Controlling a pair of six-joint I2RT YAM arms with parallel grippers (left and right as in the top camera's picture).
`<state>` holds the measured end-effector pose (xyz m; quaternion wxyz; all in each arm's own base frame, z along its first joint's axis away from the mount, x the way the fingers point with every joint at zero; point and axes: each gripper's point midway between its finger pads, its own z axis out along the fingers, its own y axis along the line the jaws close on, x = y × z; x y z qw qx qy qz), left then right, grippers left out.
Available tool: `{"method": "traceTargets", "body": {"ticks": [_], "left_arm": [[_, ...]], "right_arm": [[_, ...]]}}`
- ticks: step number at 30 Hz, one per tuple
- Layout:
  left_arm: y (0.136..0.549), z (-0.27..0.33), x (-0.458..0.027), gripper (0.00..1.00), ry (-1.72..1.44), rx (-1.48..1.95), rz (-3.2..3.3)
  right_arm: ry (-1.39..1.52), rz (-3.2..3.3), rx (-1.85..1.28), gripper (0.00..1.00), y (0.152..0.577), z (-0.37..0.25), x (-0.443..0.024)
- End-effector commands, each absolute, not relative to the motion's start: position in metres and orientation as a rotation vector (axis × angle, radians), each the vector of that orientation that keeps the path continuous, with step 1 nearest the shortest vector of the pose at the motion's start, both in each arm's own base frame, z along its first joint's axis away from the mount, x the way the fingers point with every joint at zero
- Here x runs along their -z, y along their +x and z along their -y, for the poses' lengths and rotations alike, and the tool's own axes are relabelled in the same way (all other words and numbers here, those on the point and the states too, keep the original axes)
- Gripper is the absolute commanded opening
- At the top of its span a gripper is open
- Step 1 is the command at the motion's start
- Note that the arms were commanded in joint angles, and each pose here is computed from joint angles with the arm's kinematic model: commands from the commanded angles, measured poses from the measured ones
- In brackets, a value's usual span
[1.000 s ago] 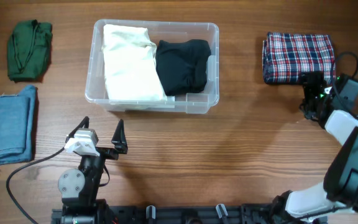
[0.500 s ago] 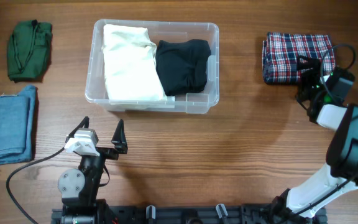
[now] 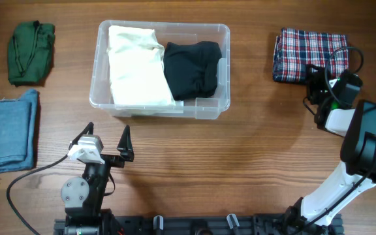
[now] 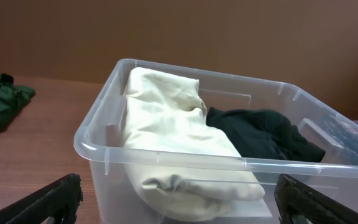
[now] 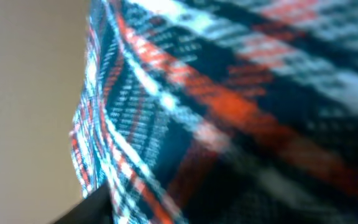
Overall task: Pack container
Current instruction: 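Grasp the folded plaid cloth's edge with the right gripper and lift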
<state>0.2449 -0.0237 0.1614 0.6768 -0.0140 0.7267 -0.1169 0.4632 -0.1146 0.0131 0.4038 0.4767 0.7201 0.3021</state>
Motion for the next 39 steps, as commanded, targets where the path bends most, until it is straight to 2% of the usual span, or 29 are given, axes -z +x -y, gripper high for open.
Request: {"method": "traceTargets", "body": {"ticks": [1,6,11,17,26,39], "left_arm": [[0.245,0.022,-0.160,1.00,-0.045,0.263,-1.636],[0.245,0.022,-0.160,1.00,-0.045,0.263,-1.636],[0.245,0.022,-0.160,1.00,-0.045,0.263,-1.636],[0.245,0.022,-0.161,1.00,-0.045,0.263,-1.635],[0.245,0.022,-0.160,1.00,-0.045,0.263,-1.636],[0.245,0.022,-0.160,1.00,-0.045,0.263,-1.636]], "right_arm": [[1.142,-1.971,-0.695,0.38,0.445,0.100,0.026],[0.979,-2.008,-0.735,0.22,0.455,0.090,0.014],[0.806,-1.994,-0.847,0.16,0.478,0.077,-0.016],[0.716,-1.986,-0.911,0.15,0.492,0.072,-0.044],[0.511,-2.044,-0.828,0.14,0.508,0.074,-0.099],[0.273,-2.113,-0.697,0.11,0.500,0.070,-0.190]]}}
